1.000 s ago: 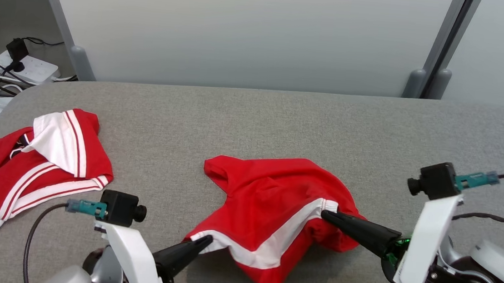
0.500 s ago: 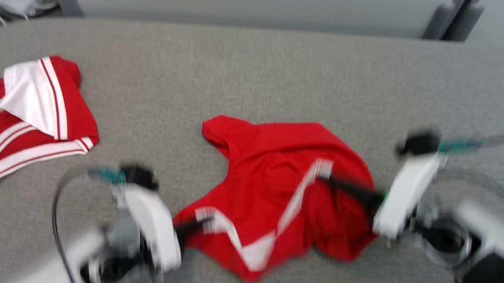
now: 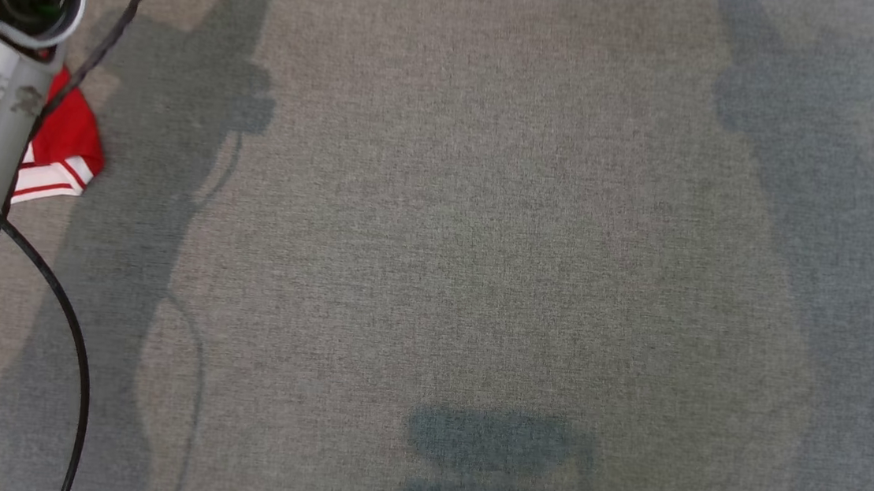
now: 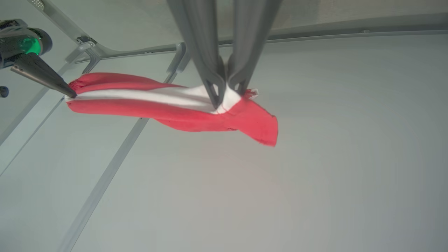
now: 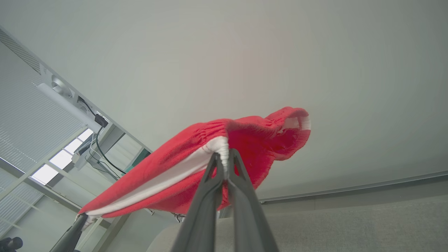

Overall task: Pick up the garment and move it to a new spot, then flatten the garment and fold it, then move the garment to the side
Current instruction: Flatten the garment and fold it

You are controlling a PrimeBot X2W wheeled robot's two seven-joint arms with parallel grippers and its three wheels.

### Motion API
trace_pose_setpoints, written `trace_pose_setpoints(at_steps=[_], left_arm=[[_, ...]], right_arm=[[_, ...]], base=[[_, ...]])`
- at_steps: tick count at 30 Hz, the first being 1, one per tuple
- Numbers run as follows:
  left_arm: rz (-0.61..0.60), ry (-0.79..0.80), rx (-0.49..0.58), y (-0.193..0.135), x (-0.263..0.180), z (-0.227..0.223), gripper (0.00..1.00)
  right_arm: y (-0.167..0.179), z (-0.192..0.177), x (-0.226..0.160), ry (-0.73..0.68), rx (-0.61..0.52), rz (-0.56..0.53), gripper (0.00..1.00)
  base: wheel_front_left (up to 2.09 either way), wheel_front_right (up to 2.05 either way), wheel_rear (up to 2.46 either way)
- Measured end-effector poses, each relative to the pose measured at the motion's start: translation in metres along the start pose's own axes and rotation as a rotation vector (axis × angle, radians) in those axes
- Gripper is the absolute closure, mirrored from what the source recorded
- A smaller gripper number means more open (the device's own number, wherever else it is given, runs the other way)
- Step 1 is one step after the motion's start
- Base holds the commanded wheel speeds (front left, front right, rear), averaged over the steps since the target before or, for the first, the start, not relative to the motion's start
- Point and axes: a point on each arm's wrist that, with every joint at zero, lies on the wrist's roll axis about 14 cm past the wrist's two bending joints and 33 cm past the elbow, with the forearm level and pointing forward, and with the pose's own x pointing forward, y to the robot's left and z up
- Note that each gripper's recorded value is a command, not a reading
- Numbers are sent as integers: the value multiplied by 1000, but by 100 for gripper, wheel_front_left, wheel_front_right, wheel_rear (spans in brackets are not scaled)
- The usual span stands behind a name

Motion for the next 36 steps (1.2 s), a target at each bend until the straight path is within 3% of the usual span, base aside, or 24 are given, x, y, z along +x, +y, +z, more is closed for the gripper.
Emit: trace_pose_setpoints(at_steps=[6,10,12,18,36], left_arm=[[94,150,-136,41,-13,-93,100],[147,314,-228,49,-55,-180,100],[169,334,-268,47,-77,-201,100],[167,308,-308,29,-107,-200,100],[217,321,-379,-27,-214,-206,100]], right_arm=[[-59,-67,-16,196,92,-108,100],[-82,-128,-49,354,196,-151,100],[-90,-148,-70,399,224,-176,100],[-88,-168,-113,425,273,-206,100],[-23,-179,-202,389,397,-180,100]], base=[[0,0,0],[0,0,0],[0,0,0],[0,0,0],[0,0,0]])
